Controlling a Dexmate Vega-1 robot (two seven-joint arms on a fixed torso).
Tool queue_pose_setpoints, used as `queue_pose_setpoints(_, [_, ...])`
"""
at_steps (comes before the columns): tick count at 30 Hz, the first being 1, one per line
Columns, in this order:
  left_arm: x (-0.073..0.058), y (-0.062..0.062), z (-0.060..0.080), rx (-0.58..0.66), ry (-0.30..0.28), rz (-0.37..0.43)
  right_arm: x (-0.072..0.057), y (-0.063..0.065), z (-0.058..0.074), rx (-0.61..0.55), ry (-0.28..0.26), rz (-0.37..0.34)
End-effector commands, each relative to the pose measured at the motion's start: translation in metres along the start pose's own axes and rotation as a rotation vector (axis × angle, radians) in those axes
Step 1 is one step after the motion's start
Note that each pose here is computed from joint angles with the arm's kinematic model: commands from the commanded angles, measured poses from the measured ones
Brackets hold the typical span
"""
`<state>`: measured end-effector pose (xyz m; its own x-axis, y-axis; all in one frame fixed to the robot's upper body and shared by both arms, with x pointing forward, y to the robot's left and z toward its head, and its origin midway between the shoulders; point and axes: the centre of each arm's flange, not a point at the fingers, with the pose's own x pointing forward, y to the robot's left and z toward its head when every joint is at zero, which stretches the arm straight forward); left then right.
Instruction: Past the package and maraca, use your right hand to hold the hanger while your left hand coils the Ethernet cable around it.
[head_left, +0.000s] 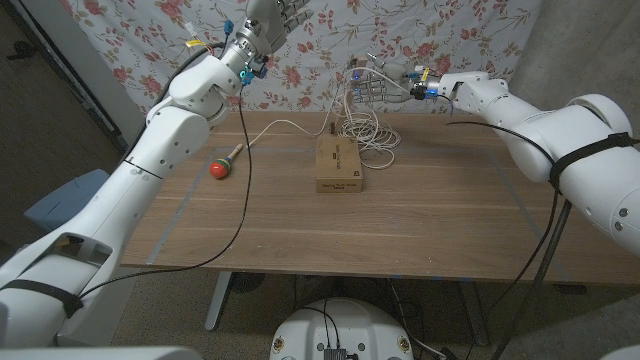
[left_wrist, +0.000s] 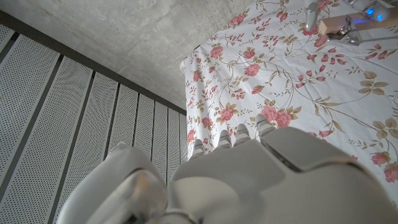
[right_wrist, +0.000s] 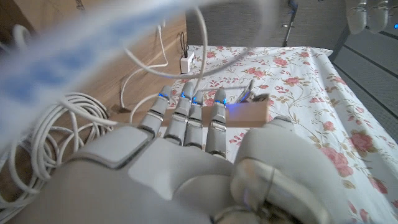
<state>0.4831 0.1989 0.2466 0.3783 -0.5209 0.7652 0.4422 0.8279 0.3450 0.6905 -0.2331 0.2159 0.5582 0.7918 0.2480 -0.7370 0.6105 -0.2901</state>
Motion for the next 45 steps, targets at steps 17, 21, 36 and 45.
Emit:
queue_pose_setpoints(17, [0.007,-0.008,0.002,-0.005,-0.004,-0.016,-0.077,-0.012,0.016,-0.583,-0.164,-0.35])
queue_pose_setpoints(21, [0.007,-0.01,0.003,-0.002,-0.004,-0.017,-0.079,-0.019,0.012,-0.526,-0.153,-0.294])
queue_pose_setpoints(36, [0.004,-0.019,0.007,0.006,-0.007,-0.023,-0.096,-0.014,0.005,-0.558,-0.295,-0.364])
queue_pose_setpoints(45, [-0.002,-0.022,0.009,0.053,-0.02,-0.008,-0.096,-0.001,0.004,-0.574,-0.34,-0.372])
